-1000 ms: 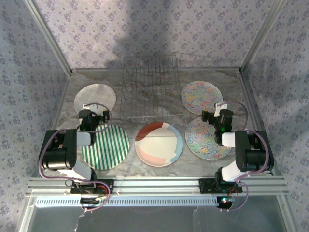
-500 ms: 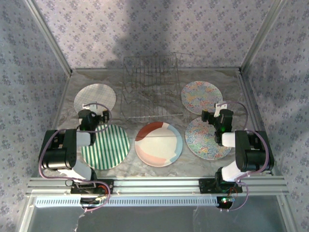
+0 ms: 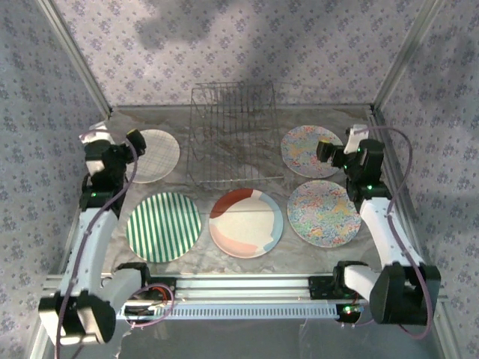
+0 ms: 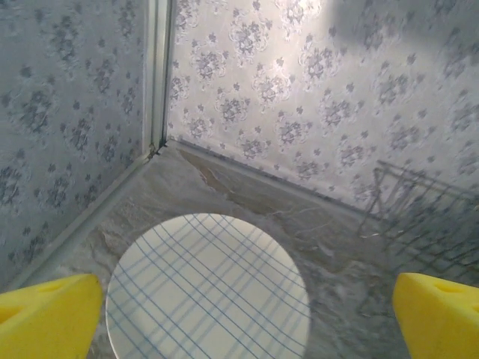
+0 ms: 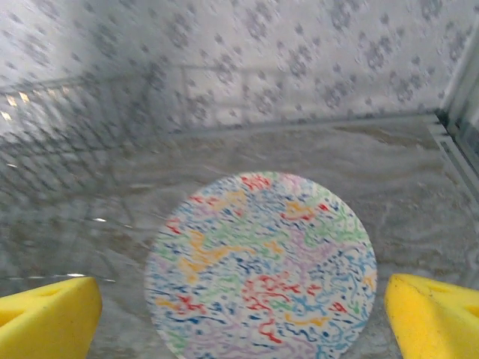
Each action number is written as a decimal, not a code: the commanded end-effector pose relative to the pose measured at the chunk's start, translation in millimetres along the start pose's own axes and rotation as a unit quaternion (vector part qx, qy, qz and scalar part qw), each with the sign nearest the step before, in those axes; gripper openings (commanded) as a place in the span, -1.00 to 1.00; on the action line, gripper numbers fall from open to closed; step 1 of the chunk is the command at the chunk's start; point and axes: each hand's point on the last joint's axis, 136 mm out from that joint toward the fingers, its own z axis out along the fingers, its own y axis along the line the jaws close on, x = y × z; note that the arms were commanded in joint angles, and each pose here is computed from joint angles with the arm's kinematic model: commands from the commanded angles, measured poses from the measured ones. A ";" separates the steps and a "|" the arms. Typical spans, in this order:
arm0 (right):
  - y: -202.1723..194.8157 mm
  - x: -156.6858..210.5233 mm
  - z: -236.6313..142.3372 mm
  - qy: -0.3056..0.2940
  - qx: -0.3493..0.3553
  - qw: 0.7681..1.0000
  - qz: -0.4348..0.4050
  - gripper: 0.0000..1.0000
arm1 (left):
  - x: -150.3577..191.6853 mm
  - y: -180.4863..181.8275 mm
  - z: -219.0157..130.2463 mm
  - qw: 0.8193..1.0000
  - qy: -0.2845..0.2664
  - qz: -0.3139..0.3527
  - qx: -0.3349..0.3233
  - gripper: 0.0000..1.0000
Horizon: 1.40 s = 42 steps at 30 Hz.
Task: Load the plates into the dish rack
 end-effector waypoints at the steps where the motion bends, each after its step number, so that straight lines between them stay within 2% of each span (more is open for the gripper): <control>1: 32.7 0.9 -31.5 0.070 -0.022 0.997 0.019 0.99 | 45.1 20.6 -31.6 0.990 0.118 -0.054 -0.046 0.99; 4: 63.3 -33.5 -51.0 0.034 -0.033 0.998 0.028 0.99 | 46.8 20.3 -55.5 0.986 0.127 -0.097 -0.039 0.99; 9: 149.3 -61.9 -59.4 0.053 -0.132 0.990 0.022 0.99 | 61.5 33.6 -82.9 0.965 0.137 -0.213 -0.067 0.99; 13: 225.9 -45.8 -41.8 0.104 -0.190 0.976 -0.003 0.99 | 80.4 40.6 -83.1 0.943 0.154 -0.285 -0.081 0.99; 15: 250.2 -34.3 -31.2 0.133 -0.199 0.971 -0.013 0.99 | 91.4 46.0 -78.4 0.928 0.168 -0.320 -0.092 0.99; 19: 290.8 -10.5 -19.3 0.170 -0.223 0.960 -0.029 0.99 | 94.4 54.5 -57.8 0.917 0.169 -0.351 -0.085 0.99; 23: 304.9 8.5 -10.0 0.197 -0.235 0.951 -0.033 0.99 | 103.2 65.1 -33.4 0.897 0.197 -0.386 -0.084 0.99; 28: 302.2 28.8 0.5 0.219 -0.229 0.947 -0.043 0.99 | 106.1 71.7 -6.0 0.897 0.185 -0.393 -0.077 0.99; 31: 298.3 34.7 6.1 0.233 -0.234 0.943 -0.034 0.99 | 122.9 75.9 10.2 0.889 0.209 -0.398 -0.084 0.99; 34: 295.6 37.5 9.8 0.243 -0.245 0.938 -0.025 0.99 | 133.3 80.3 26.3 0.890 0.217 -0.392 -0.086 0.99; 42: 287.8 38.3 15.5 0.255 -0.267 0.929 -0.015 0.99 | 152.0 74.0 66.1 0.879 0.259 -0.395 -0.056 0.98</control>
